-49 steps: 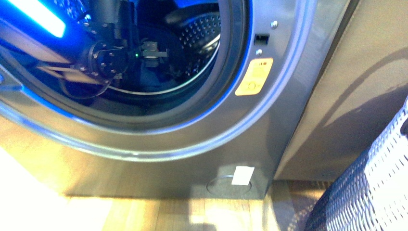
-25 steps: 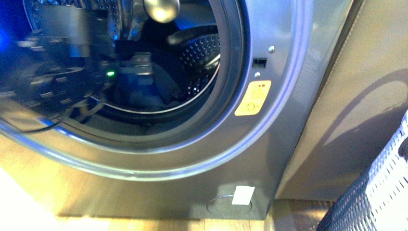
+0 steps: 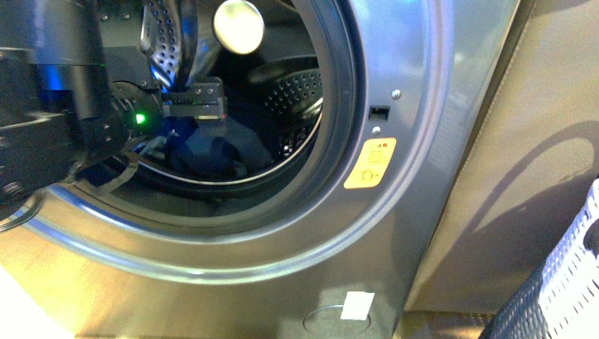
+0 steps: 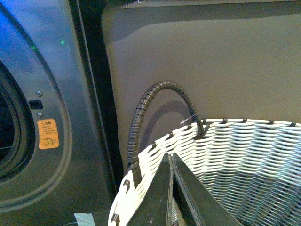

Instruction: Put clothes into washing machine

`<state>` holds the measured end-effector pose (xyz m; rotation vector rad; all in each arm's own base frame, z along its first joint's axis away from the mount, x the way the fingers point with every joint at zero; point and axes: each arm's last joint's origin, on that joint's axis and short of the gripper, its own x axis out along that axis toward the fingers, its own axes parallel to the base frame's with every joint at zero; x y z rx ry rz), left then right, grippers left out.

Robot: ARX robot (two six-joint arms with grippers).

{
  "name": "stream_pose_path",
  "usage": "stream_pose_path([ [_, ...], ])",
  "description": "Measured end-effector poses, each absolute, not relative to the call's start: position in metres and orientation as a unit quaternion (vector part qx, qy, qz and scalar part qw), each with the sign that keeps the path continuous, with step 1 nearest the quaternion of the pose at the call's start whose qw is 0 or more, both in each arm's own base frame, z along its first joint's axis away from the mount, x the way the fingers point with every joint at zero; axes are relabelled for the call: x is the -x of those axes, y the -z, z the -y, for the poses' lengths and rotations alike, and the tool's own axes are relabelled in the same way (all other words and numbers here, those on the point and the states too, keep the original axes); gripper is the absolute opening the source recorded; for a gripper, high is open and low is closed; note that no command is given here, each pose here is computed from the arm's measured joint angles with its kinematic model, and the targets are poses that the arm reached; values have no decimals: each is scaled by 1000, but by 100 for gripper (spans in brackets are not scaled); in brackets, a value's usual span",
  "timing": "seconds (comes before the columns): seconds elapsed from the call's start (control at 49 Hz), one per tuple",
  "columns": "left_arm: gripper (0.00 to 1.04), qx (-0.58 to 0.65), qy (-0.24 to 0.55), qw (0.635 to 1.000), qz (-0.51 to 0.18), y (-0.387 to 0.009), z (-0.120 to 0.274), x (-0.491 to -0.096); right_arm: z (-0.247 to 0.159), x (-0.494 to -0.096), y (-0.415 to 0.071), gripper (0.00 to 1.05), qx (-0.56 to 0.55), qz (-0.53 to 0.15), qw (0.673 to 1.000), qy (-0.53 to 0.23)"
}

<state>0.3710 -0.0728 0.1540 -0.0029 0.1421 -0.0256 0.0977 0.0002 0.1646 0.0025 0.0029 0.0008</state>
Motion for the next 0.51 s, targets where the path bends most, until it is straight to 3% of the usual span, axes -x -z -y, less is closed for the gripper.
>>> stream_pose_path([
  [0.51,98,24,48,997,-58,-172,87,-323,0,-98,-165,2,-1,-1,1000,0],
])
